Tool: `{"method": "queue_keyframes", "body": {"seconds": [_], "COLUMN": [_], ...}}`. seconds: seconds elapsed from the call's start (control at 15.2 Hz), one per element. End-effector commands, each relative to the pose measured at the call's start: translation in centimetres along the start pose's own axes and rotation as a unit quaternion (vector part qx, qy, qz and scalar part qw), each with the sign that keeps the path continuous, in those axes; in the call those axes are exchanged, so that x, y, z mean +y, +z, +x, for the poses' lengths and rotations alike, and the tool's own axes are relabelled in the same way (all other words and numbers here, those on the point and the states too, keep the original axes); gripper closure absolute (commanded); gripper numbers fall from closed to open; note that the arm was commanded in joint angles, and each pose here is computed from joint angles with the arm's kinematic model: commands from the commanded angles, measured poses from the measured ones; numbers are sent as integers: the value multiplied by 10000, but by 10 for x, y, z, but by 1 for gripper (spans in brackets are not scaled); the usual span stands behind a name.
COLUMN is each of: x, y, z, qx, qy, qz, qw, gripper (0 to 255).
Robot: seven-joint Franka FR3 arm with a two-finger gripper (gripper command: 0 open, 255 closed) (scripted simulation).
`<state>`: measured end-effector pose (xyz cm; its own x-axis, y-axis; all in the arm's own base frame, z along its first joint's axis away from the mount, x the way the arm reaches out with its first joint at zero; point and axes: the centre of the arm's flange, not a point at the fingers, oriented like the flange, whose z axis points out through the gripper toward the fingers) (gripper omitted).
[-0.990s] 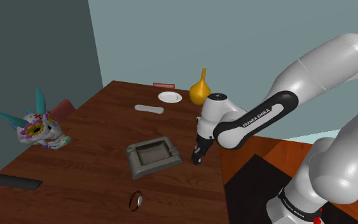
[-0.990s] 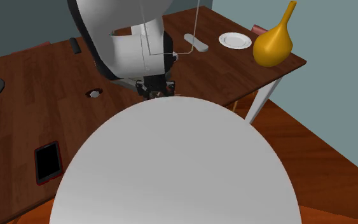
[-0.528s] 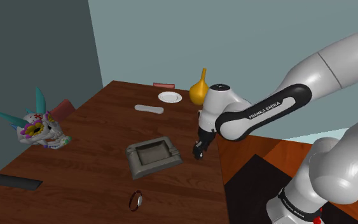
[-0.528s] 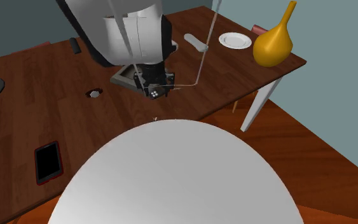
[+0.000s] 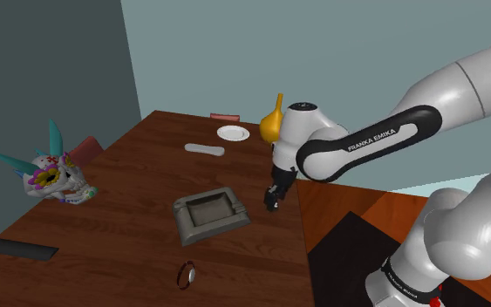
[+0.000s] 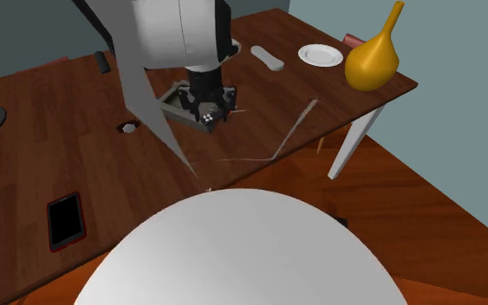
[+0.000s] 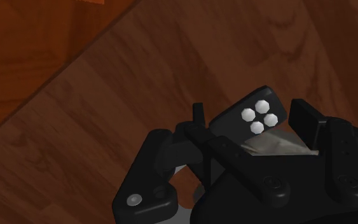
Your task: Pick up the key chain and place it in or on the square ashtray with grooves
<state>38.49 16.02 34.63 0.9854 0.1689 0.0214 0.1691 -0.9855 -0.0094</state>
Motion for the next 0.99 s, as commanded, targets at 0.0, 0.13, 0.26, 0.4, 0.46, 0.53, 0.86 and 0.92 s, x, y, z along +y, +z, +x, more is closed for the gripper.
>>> {"method": "queue_keyframes", "body": {"seconds": [0.0,0.13,0.26,0.4,0.46,0.53,0.86,0.92], "x": [-12,-29,-45,-62,-70,-78,-119,-128], "y": [-4,-5,-6,-7,-8,-8,-11,-11], "z": [16,37,57,78,88,99,150,160], "qx": [-5,-5,-5,-5,-5,-5,-5,-5], "qy": [1,1,1,1,1,1,1,1], "qz": [0,0,0,0,0,0,0,0], "qw": [10000,10000,10000,10000,10000,10000,10000,10000], "gripper": [255,255,255,255,255,255,255,255]}}
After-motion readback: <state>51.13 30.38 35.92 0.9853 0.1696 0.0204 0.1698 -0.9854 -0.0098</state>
